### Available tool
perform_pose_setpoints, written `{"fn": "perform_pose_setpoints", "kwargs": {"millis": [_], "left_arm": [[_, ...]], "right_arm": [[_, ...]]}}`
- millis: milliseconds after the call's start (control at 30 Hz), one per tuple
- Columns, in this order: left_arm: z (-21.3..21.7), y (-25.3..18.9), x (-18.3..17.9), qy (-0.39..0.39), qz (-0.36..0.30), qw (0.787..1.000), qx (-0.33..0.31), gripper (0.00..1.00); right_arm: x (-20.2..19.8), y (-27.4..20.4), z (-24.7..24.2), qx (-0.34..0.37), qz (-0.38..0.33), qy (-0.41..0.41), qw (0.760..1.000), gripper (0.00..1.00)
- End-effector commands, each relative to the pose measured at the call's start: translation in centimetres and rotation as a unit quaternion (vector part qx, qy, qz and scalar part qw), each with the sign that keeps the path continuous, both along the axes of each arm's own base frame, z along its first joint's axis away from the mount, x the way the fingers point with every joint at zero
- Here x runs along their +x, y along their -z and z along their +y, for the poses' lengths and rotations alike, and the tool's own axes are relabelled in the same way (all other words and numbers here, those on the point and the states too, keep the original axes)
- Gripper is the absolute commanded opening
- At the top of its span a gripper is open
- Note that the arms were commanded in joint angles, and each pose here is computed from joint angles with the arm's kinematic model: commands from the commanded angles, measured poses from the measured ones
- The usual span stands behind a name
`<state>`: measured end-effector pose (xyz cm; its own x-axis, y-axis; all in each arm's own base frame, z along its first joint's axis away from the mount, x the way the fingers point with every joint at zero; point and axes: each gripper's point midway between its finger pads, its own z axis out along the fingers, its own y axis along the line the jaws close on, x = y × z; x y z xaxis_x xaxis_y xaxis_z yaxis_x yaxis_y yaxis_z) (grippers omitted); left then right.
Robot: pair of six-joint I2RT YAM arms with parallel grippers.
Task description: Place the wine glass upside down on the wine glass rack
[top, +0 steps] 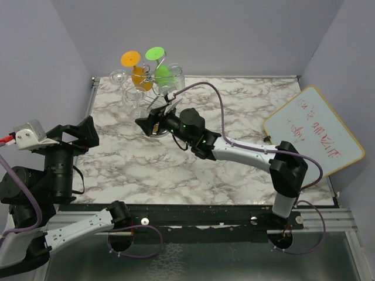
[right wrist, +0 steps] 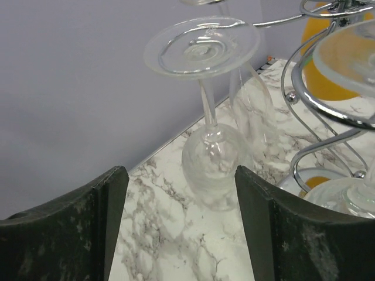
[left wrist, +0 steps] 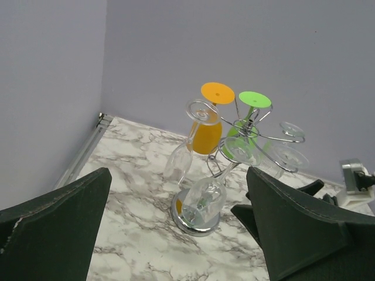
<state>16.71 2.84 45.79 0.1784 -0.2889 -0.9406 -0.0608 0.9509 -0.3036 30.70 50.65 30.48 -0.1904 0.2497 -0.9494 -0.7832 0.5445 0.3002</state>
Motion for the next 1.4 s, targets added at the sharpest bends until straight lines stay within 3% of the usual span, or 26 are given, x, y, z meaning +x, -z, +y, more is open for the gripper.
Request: {"fn": "perform_pose_setpoints", "kwargs": {"millis": [0, 233, 367, 533, 733, 933, 1133, 1367], "left_arm": [[-0.1, 1.1, 0.0, 0.002, 0.013, 1.0, 0.006, 0.99], [-1.2, 2.4, 0.3, 0.019, 0.025, 1.0, 0.002, 0.99], [-2.2, 3.8, 0.5, 0.031, 0.04, 0.999, -0.002, 0.99], [-3.4, 5.0, 0.6, 0.053, 0.053, 0.997, 0.0, 0.99], [-3.5, 2.7, 0.4, 0.072, 0.045, 0.996, 0.017, 0.99], [-3.4, 0.7, 0.1, 0.082, 0.034, 0.996, 0.033, 0.99], [-2.5, -0.7, -0.2, 0.079, 0.024, 0.996, 0.038, 0.99], [-0.8, -2.1, -1.2, 0.073, 0.006, 0.997, 0.011, 0.99]], "right_arm": [[-3.4, -1.4, -1.8, 0.002, -0.01, -0.048, 0.999, 0.79], [-6.7, 2.2, -7.6, -0.066, 0.028, -0.048, 0.996, 0.86], [-6.2, 4.4, -13.0, -0.117, 0.08, 0.047, 0.989, 1.0], [-5.3, 5.5, -22.0, -0.181, 0.128, 0.216, 0.951, 1.0], [-6.3, 1.5, -29.8, -0.19, 0.129, 0.32, 0.919, 1.0], [-7.5, -3.8, -36.3, -0.178, 0.086, 0.391, 0.899, 1.0], [-8.6, -8.5, -40.3, -0.135, 0.062, 0.424, 0.893, 1.0], [-8.8, -10.8, -42.2, -0.118, 0.052, 0.458, 0.879, 1.0]]}}
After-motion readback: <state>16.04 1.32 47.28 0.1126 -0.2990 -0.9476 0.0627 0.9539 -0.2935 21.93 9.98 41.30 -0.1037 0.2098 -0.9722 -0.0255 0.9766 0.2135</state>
